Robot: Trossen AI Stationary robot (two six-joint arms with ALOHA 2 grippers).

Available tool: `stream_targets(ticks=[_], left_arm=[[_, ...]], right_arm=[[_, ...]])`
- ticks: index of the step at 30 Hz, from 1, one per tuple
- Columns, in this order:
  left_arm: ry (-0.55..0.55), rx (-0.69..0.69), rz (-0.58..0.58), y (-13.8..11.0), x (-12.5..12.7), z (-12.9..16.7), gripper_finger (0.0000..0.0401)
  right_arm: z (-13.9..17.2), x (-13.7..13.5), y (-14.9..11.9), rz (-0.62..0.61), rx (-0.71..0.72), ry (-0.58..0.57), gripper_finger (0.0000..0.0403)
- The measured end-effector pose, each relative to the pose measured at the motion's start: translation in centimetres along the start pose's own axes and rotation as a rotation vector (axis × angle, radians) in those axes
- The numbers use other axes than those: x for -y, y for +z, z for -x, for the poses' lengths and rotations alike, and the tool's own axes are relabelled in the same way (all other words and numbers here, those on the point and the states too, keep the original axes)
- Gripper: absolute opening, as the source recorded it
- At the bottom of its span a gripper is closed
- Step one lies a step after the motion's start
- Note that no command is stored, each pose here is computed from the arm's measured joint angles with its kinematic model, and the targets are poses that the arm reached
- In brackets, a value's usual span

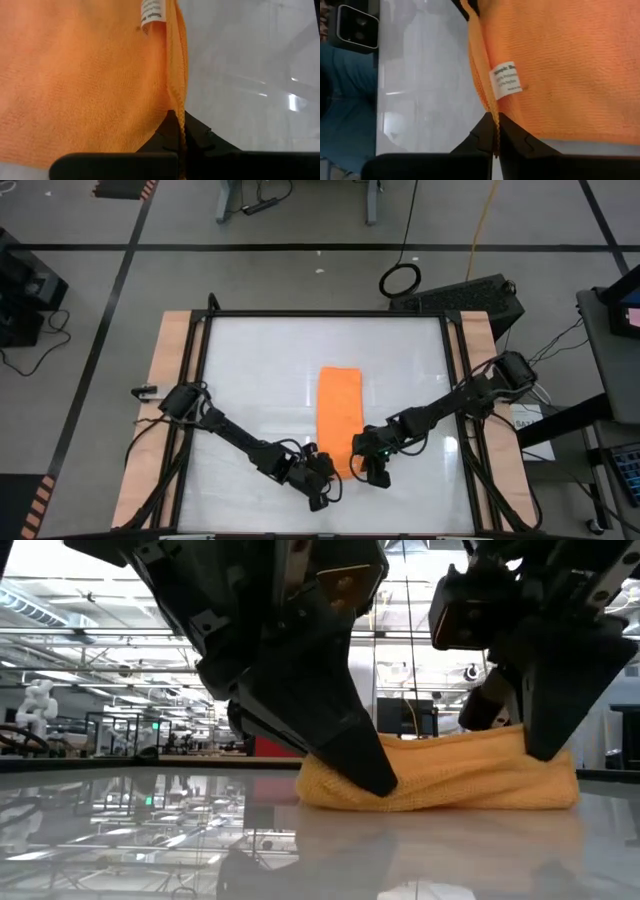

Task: Roll towel
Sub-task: Roll the towel

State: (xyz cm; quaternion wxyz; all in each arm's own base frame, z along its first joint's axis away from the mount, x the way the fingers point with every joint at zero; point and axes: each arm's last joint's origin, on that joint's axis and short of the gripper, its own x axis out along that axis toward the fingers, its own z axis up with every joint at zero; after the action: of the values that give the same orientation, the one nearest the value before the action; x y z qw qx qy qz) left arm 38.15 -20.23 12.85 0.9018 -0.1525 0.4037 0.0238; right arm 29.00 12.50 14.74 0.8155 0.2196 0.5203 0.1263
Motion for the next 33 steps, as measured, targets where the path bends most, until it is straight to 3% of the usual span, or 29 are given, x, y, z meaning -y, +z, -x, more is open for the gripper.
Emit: stream_targets(ticks=[16, 25, 30, 33], left_arm=[[0.023, 0.004, 0.04, 0.6, -0.9, -0.2, 0.0002], [-0.037, -0.031, 0.055, 1.0, -1.2, -0.4, 0.0002], [-0.093, -0.044, 0.064, 1.2, -1.1, -0.4, 0.0002], [-0.132, -0.036, 0.075, 1.6, -1.1, -0.5, 0.0002]], right_arm=[[-0.4, 1.6, -1.2, 0.002, -0.033, -0.047, 0.002], [0.1, 1.1, -1.4, 0.101, -0.034, -0.036, 0.0116], [1.1, 0.0, -1.5, 0.203, -0.005, -0.014, 0.0173], [1.7, -1.1, -1.9, 0.3, 0.044, -0.064, 0.0197]])
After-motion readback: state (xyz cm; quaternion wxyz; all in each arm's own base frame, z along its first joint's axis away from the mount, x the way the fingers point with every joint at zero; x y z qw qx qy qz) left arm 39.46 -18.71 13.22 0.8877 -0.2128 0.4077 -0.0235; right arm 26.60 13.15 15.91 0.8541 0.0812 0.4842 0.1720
